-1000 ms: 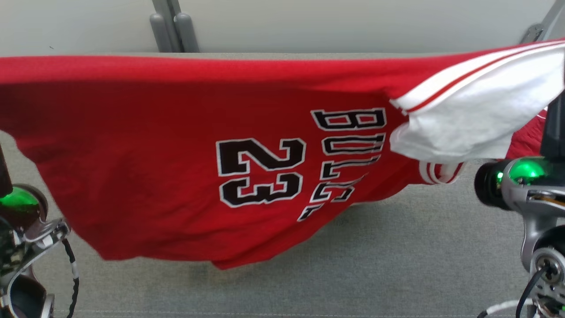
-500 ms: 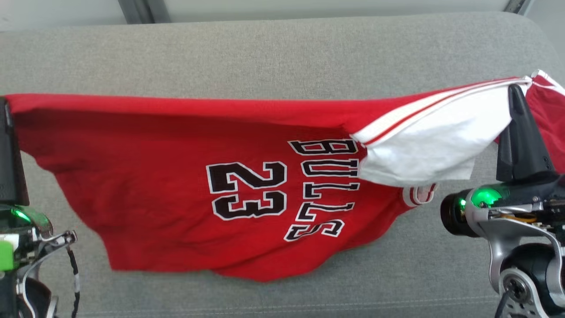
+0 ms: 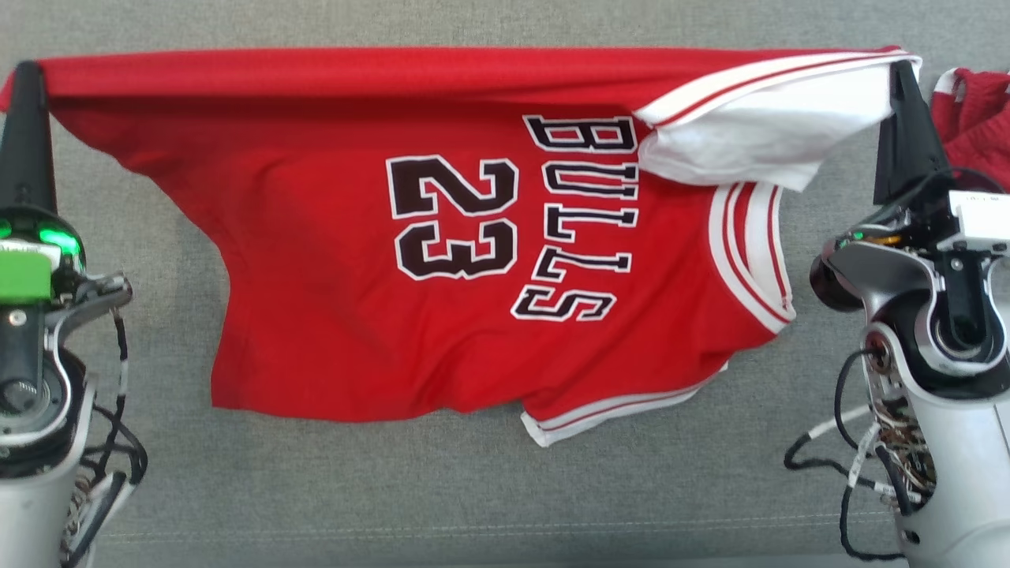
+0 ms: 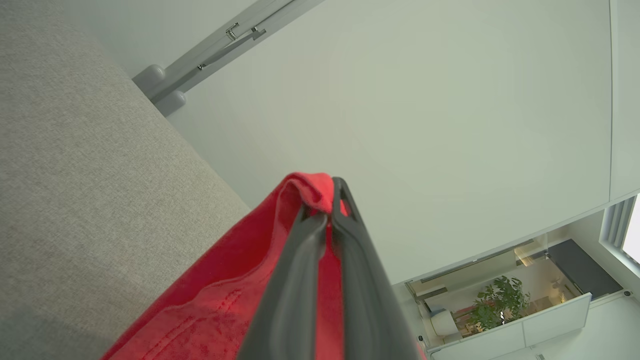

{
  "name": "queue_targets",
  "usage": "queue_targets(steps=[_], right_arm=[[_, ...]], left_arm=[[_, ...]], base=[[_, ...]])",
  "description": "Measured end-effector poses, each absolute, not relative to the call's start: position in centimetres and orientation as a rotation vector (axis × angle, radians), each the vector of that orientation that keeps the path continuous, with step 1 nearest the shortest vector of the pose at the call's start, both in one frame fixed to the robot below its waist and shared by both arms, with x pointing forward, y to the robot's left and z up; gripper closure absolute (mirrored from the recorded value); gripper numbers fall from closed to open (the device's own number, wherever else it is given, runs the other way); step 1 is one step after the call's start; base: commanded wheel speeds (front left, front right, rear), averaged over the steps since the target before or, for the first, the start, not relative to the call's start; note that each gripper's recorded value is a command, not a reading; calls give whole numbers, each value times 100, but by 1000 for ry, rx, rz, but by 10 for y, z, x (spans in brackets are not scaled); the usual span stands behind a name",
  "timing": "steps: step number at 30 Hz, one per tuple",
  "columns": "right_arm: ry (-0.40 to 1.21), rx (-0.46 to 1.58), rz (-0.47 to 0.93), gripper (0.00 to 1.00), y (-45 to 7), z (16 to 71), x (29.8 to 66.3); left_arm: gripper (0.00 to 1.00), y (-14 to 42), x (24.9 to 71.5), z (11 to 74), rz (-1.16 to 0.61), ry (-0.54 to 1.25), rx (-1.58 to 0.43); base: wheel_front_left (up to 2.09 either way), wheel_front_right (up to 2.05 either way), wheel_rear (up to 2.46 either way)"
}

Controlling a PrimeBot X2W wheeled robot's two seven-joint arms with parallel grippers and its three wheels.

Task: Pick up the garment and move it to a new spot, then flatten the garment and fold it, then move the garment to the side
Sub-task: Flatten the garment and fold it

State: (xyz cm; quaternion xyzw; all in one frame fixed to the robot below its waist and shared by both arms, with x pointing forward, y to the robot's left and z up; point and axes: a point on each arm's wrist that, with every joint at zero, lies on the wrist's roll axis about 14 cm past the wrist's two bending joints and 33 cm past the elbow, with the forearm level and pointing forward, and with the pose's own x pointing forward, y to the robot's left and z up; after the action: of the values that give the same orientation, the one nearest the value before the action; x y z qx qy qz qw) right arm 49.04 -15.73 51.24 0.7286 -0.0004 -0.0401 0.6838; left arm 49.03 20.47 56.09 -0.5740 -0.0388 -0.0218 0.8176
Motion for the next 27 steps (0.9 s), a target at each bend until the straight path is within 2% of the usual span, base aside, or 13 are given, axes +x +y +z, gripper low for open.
queue_targets(steps=[10,17,18,19,20,21,22,23,27], right_arm=[[62,1524,-51,100,-125,485,570],[63,1489,-78,100,-121,464,617],[62,1486,-82,89,-121,462,623],[63,1481,-85,69,-121,459,629],[70,1474,-91,0,-121,453,634],[81,1468,-98,0,-119,447,637],[96,1460,-102,0,-117,440,639],[108,1455,-108,0,-115,434,641],[155,1437,-104,0,-106,417,646]], left_arm=[[100,213,560,534,3,-57,-1135],[100,207,602,497,37,13,-1077],[100,206,607,491,44,23,-1073],[100,205,613,486,49,33,-1069],[94,203,617,478,58,47,-1063],[60,202,621,470,66,65,-1056],[11,201,623,460,77,88,-1049],[0,200,624,451,89,106,-1040],[0,198,626,419,135,179,-1042]], base=[[0,0,0],[0,0,0],[0,0,0],[0,0,0],[0,0,0],[0,0,0],[0,0,0],[0,0,0],[0,0,0]])
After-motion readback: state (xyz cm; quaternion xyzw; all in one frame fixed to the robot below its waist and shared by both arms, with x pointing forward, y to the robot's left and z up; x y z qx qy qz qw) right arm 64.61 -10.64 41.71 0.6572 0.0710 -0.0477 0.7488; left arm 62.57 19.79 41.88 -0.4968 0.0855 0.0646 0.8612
